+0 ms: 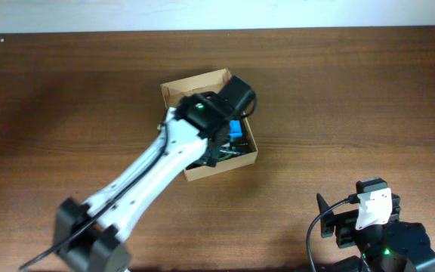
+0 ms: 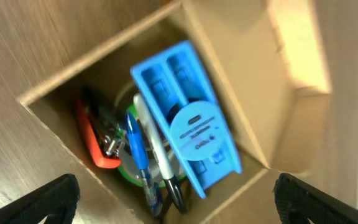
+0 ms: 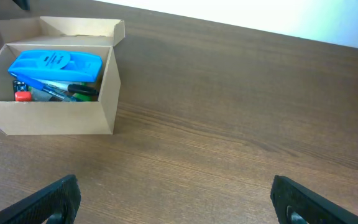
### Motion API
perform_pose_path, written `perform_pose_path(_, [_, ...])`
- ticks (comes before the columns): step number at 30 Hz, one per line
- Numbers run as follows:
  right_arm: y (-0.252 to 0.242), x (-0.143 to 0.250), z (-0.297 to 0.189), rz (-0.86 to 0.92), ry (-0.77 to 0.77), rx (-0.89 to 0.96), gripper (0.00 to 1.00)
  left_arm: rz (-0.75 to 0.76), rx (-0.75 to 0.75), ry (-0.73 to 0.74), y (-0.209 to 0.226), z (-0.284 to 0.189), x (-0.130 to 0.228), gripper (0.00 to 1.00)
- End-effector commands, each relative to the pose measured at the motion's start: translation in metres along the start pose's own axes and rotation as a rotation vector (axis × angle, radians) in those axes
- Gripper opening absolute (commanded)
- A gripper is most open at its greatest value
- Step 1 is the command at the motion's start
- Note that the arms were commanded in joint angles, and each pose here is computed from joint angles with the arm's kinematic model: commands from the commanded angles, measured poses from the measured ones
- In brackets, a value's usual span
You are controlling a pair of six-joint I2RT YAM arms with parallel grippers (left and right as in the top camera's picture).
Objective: Pack container
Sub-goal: 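Lift the left gripper out of the box and move it aside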
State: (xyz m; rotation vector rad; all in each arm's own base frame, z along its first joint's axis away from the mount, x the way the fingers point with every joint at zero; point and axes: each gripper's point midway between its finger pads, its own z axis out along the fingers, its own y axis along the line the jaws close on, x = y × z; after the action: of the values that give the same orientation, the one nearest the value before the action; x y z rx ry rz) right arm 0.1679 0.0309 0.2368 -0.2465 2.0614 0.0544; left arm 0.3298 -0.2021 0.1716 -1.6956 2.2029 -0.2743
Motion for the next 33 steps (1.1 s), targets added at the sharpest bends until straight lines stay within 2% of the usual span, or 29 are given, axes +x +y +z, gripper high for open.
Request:
perform_pose_path(1, [-0.003,-0.001,-0.001,0.012,-0.007,0.018,0.99,0.123,0.104,-0.059,-0.009,-0.044,-0.037,1.00])
perform_pose_path(8, [-0.003,-0.001,-0.001,0.012,-0.007,0.018,0.99,0.355,0.082,-0.150,0.009,-0.076,-0.088,1.00])
perform_pose_path(11, [-0.003,-0.001,-0.001,0.012,-0.007,0.018,0.99,0.396,0.039,-0.169,0.027,-0.088,-0.110,1.00])
perform_pose_path(14, [-0.003,-0.001,-0.001,0.012,-0.007,0.018,0.99,0.389,0.010,-0.182,0.043,-0.099,-0.128,0.99])
perform_pose_path(17, [-0.003,-0.001,-0.001,0.012,-0.007,0.018,0.99,0.350,0.044,-0.191,0.047,-0.112,-0.140,1.00])
perform_pose_path(22, [-0.003,-0.001,-0.001,0.012,-0.007,0.018,0.99,0.329,0.105,-0.189,0.050,-0.129,-0.144,1.00])
perform_pose_path(33, [-0.003,-0.001,-0.001,0.012,-0.007,0.018,0.99,0.335,0.087,-0.188,0.055,-0.129,-0.145,0.99])
